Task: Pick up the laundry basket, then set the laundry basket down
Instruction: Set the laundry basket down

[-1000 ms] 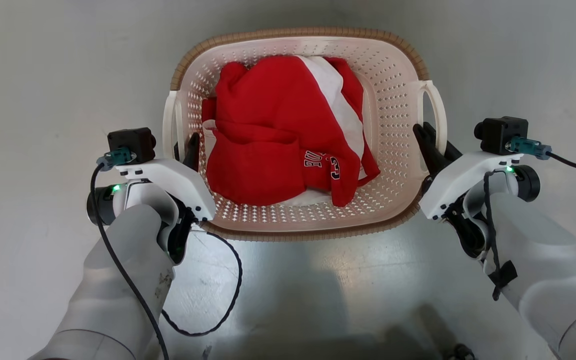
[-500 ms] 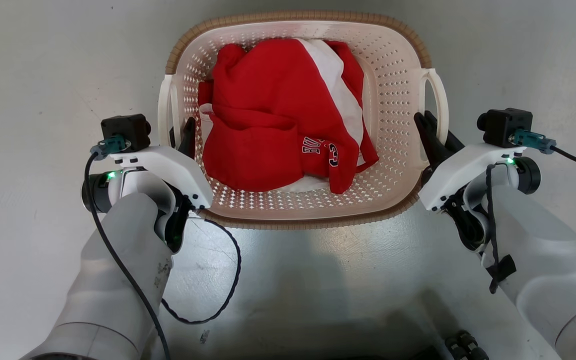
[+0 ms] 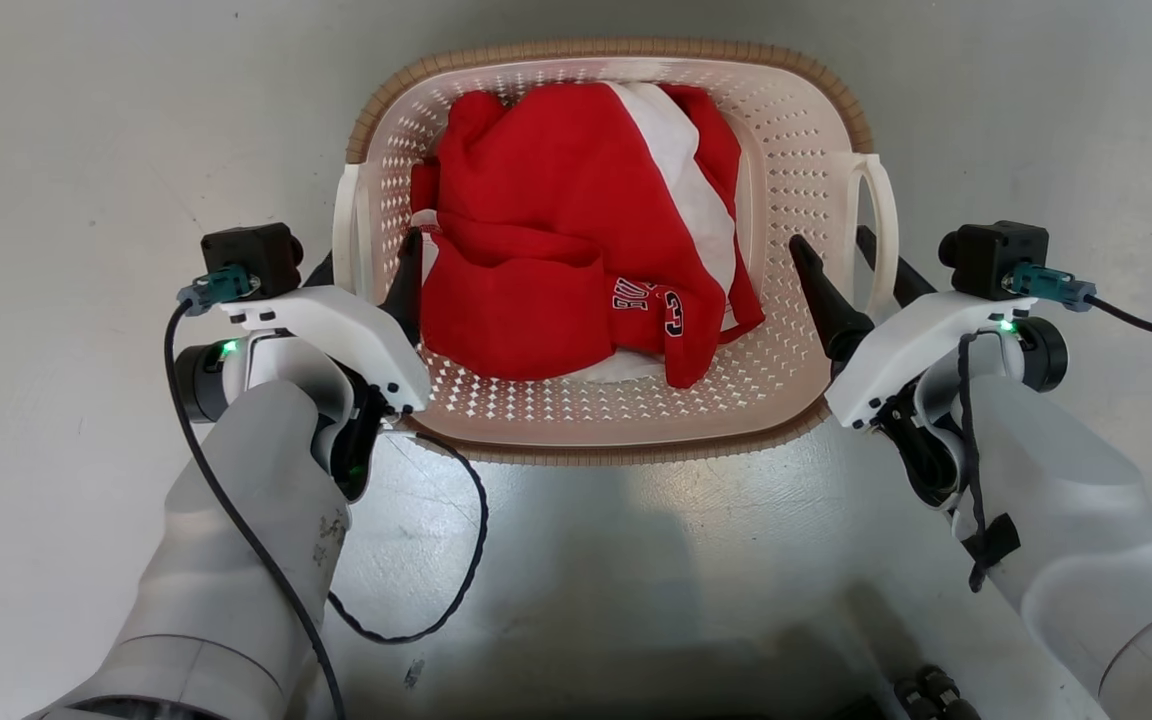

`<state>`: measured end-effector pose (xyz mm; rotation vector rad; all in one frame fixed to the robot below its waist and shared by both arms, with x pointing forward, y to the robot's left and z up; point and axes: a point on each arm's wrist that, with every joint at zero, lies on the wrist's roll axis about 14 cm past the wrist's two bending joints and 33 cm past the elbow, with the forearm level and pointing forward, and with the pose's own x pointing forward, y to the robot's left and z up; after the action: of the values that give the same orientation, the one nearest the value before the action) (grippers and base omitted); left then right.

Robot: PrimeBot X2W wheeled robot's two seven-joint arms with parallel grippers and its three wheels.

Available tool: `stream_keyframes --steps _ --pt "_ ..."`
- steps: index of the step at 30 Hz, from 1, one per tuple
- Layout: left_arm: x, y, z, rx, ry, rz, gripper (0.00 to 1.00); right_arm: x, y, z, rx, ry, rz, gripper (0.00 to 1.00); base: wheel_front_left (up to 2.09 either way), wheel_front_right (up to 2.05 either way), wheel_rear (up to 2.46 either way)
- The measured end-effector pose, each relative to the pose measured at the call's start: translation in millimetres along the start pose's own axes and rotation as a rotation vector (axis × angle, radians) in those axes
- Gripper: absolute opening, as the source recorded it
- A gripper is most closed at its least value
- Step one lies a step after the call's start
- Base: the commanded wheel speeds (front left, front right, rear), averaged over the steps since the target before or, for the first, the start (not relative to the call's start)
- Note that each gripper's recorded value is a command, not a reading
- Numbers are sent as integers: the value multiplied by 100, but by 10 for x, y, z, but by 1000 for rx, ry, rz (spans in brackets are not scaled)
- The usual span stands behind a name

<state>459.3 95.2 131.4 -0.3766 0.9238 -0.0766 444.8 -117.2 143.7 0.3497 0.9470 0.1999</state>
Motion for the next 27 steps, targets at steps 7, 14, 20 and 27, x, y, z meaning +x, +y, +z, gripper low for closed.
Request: stream_keyframes --steps 7,14,20,27 --pt "-14 -38 47 6 -9 -7 100 -47 -51 -1 -32 8 -16 100 0 0 0" --pt "-69 -111 189 88 -37 -15 100 -120 -68 158 -44 -28 -33 100 0 0 0" --pt "-201 -108 397 90 -90 20 100 -273 -98 375 -54 -83 -60 100 0 0 0" --pt "-468 -175 514 92 -140 15 100 -554 -3 537 -64 -139 -64 100 0 0 0"
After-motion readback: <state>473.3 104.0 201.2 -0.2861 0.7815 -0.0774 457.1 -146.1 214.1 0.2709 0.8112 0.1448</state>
